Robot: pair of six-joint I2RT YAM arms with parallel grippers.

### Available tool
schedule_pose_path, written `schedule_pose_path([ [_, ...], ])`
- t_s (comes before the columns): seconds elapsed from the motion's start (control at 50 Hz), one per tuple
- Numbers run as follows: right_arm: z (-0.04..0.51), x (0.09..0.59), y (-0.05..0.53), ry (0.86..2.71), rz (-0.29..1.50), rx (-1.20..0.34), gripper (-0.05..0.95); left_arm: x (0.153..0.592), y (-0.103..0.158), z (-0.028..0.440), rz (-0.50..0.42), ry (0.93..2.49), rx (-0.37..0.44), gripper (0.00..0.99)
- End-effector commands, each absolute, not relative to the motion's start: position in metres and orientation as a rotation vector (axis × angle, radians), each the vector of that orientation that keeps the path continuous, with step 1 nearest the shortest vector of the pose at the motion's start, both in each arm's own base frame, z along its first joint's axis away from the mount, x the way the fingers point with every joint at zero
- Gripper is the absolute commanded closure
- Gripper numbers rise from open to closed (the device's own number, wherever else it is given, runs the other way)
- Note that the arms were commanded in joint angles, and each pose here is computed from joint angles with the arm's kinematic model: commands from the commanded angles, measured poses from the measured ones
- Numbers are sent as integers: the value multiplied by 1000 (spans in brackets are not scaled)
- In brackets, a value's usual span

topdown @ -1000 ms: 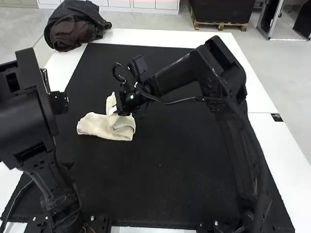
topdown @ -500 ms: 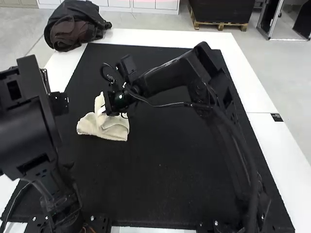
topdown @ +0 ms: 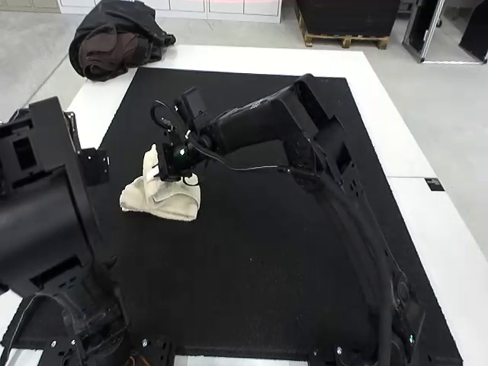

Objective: Fold the towel.

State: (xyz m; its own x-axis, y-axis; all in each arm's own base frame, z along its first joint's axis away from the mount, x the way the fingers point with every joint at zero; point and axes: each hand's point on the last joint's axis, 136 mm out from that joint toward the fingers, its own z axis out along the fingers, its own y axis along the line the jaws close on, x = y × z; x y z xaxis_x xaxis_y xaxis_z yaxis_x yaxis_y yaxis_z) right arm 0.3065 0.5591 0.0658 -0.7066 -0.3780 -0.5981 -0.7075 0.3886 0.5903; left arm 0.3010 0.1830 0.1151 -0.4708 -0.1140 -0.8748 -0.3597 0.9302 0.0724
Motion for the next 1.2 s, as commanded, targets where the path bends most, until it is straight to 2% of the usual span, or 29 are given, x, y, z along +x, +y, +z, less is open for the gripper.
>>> schedule_pose_path([
  [0.0, 82, 298, 578, 2234, 1284, -970, 926, 300, 183, 123, 297, 2033, -342, 26],
  [0.1, 82, 296, 587, 2225, 1304, -978, 918, 299, 182, 124, 296, 2034, -344, 26],
  [0.16, 83, 295, 593, 2229, 1319, -966, 775, 298, 182, 124, 293, 2033, -351, 26],
  [0.22, 86, 294, 597, 2229, 1321, -967, 546, 298, 181, 125, 293, 2035, -351, 26],
  [0.32, 97, 292, 603, 2215, 1327, -982, 275, 295, 180, 128, 293, 2033, -355, 26],
  [0.42, 123, 299, 608, 2155, 1342, -981, 172, 293, 179, 131, 300, 2025, -354, 26],
  [0.54, 159, 315, 604, 2106, 1340, -963, 139, 292, 177, 135, 307, 2014, -351, 26],
  [0.64, 178, 331, 592, 2103, 1325, -932, 144, 291, 176, 137, 307, 2013, -349, 28],
  [0.68, 182, 337, 586, 2114, 1313, -922, 203, 291, 176, 137, 308, 2012, -349, 28],
  [0.74, 184, 342, 574, 2143, 1303, -924, 452, 291, 175, 136, 305, 2016, -348, 28],
  [0.76, 182, 344, 571, 2151, 1298, -917, 566, 291, 175, 137, 305, 2014, -348, 28],
  [0.8, 177, 349, 564, 2168, 1286, -903, 902, 290, 175, 136, 304, 2017, -349, 28],
  [0.82, 172, 352, 561, 2178, 1275, -893, 930, 290, 175, 136, 304, 2017, -349, 28],
  [1.04, 121, 345, 542, 2296, 1258, -889, 926, 290, 175, 135, 302, 2020, -351, 28],
  [1.18, 97, 335, 541, 2298, 1282, -915, 926, 291, 175, 137, 304, 2014, -350, 28],
])
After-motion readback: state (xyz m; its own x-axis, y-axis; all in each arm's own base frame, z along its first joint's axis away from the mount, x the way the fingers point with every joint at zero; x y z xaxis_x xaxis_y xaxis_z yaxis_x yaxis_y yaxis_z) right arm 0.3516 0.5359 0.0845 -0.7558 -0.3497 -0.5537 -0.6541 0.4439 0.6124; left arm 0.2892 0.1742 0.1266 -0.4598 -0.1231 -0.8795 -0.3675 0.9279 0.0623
